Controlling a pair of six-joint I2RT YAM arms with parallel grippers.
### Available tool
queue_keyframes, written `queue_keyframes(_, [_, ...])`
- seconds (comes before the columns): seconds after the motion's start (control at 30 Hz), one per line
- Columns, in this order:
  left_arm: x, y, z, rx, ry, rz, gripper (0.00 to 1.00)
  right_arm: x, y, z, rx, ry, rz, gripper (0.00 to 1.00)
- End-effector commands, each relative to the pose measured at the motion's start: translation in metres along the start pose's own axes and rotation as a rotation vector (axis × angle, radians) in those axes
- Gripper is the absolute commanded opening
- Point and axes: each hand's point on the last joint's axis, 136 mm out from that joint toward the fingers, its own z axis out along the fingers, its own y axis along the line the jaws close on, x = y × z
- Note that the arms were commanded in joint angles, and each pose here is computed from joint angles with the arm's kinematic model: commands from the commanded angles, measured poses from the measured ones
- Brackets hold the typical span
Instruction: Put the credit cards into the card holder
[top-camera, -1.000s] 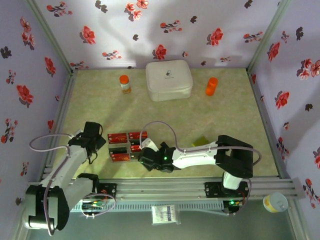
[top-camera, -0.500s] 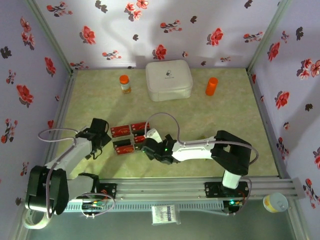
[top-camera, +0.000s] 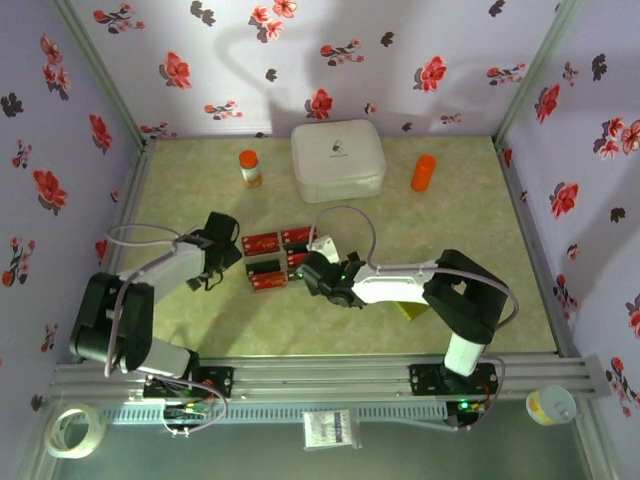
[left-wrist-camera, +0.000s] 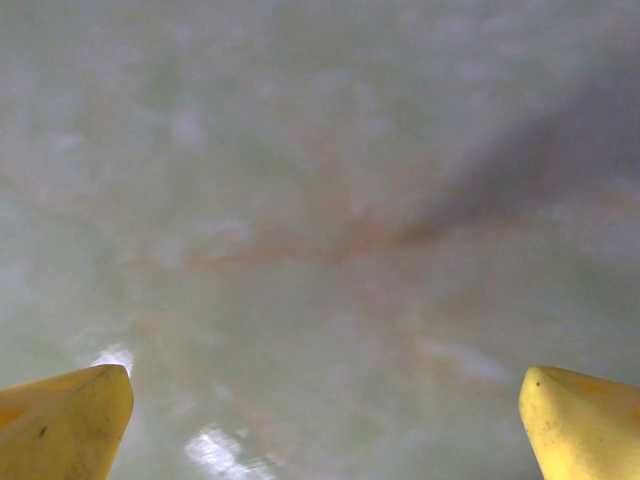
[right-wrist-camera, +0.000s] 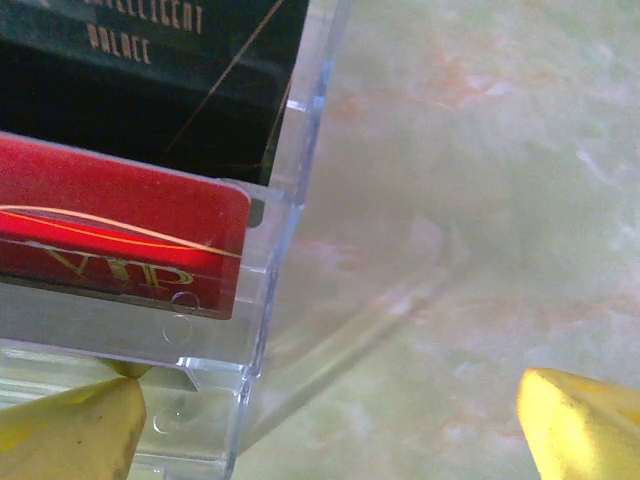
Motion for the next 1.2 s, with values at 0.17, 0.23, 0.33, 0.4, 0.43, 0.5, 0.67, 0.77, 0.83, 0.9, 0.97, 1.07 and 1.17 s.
queue_keyframes(0.17, [-0.012,-0.073,0.001,0.079,-0.03,0.077,1.0,0.001,-0.028,0.012,0.055,0.023,0.043,0.96])
queue_keyframes(0.23, [-0.011,-0.082,0.003,0.077,-0.026,0.09,1.0,0.003,-0.029,0.011,0.051,0.032,0.042,0.96])
queue_keyframes(0.33, [-0.011,-0.086,0.004,0.077,-0.022,0.086,1.0,0.004,-0.032,0.005,0.032,0.037,0.044,0.97])
queue_keyframes(0.4, [-0.011,-0.085,0.004,0.078,-0.023,0.08,1.0,0.005,-0.033,-0.001,0.003,0.045,0.048,0.97])
queue_keyframes(0.43, [-0.01,-0.083,0.004,0.076,-0.022,0.078,1.0,0.005,-0.033,-0.005,-0.018,0.049,0.054,0.97])
queue_keyframes(0.5, [-0.009,-0.079,0.003,0.075,-0.022,0.068,1.0,0.005,-0.032,-0.013,-0.066,0.059,0.055,0.97])
queue_keyframes(0.67, [-0.001,-0.064,0.001,0.078,-0.02,0.042,1.0,0.008,-0.038,-0.034,-0.132,0.07,0.084,0.97])
queue_keyframes(0.77, [0.003,-0.054,0.0,0.07,-0.021,0.032,1.0,0.008,-0.048,-0.045,-0.141,0.056,0.122,0.97])
queue_keyframes(0.83, [0.005,-0.048,0.0,0.062,-0.022,0.022,1.0,0.007,-0.054,-0.052,-0.153,0.05,0.154,0.97])
queue_keyframes(0.9, [0.008,-0.046,0.0,0.063,-0.017,0.021,1.0,0.004,-0.059,-0.061,-0.175,0.039,0.19,0.98])
queue_keyframes(0.97, [0.01,-0.046,0.001,0.064,-0.01,0.028,1.0,0.001,-0.066,-0.068,-0.188,0.027,0.234,0.98])
queue_keyframes(1.07, [0.012,-0.047,0.003,0.064,0.0,0.04,1.0,0.0,-0.076,-0.077,-0.213,0.025,0.307,0.97])
queue_keyframes(1.17, [0.016,-0.052,0.005,0.07,0.02,0.061,1.0,0.003,-0.083,-0.083,-0.235,0.023,0.363,0.97])
